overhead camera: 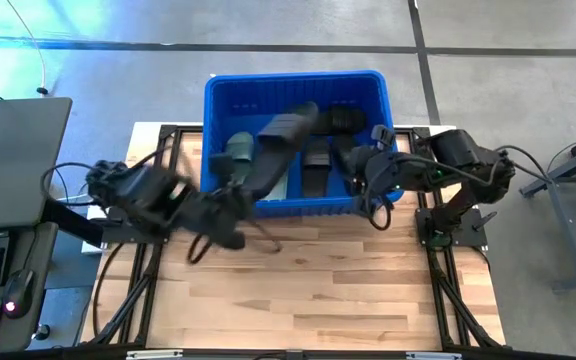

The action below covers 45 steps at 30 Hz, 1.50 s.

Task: Pick and place slides into bin
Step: Put the black slide into the blue bin

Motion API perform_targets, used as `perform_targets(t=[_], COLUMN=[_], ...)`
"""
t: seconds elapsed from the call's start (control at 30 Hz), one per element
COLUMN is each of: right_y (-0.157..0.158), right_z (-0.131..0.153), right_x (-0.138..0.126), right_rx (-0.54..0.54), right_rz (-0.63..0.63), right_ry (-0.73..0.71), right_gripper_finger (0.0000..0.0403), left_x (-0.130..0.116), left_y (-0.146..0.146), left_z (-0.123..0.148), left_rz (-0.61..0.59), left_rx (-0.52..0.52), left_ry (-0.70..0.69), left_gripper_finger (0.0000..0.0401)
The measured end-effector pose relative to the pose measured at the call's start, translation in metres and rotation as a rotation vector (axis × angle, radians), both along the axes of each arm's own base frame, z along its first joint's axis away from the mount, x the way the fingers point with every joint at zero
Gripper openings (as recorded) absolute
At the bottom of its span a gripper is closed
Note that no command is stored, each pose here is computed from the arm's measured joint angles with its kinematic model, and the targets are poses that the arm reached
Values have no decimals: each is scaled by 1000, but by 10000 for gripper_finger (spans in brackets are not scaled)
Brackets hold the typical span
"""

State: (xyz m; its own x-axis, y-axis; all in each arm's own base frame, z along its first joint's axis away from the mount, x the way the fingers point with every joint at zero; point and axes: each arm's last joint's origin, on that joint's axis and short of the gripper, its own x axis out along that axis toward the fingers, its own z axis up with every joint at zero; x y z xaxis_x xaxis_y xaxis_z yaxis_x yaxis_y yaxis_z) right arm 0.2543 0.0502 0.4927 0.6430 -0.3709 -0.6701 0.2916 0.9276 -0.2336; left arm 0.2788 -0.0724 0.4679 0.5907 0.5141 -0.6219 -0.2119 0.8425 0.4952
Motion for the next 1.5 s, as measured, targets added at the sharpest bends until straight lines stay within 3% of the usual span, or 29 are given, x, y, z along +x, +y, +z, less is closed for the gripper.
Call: perform_targets(t=[0.23,0.47,0.63,0.77,0.97,1.17,1.33,1.5], right_y=[7,20,32,39,44,47,47,46], right_z=[-2,-4,-7,-12,-19,-25,-25,-25], right_x=[2,2,3,8,18,26,26,27], right_rx=[14,84,98,86,54,46,42,48], right_rz=[5,-28,-9,-18,-31,-31,-35,-76], right_ry=[-2,-34,-32,-30,-13,8,2,-21], right_gripper_finger=[139,139,139,139,139,139,139,139], left_x=[34,41,38,35,24,14,6,-7], left_y=[82,156,201,229,255,267,269,266], left_z=[-38,-106,-159,-186,-194,-191,-190,-191], left_rz=[7,28,-17,24,5,116,146,210], left_rx=[2,-24,-41,-27,-48,-27,-48,-133], left_ry=[318,665,814,832,848,883,921,997], left_gripper_finger=[24,24,23,38,61,86,126,178])
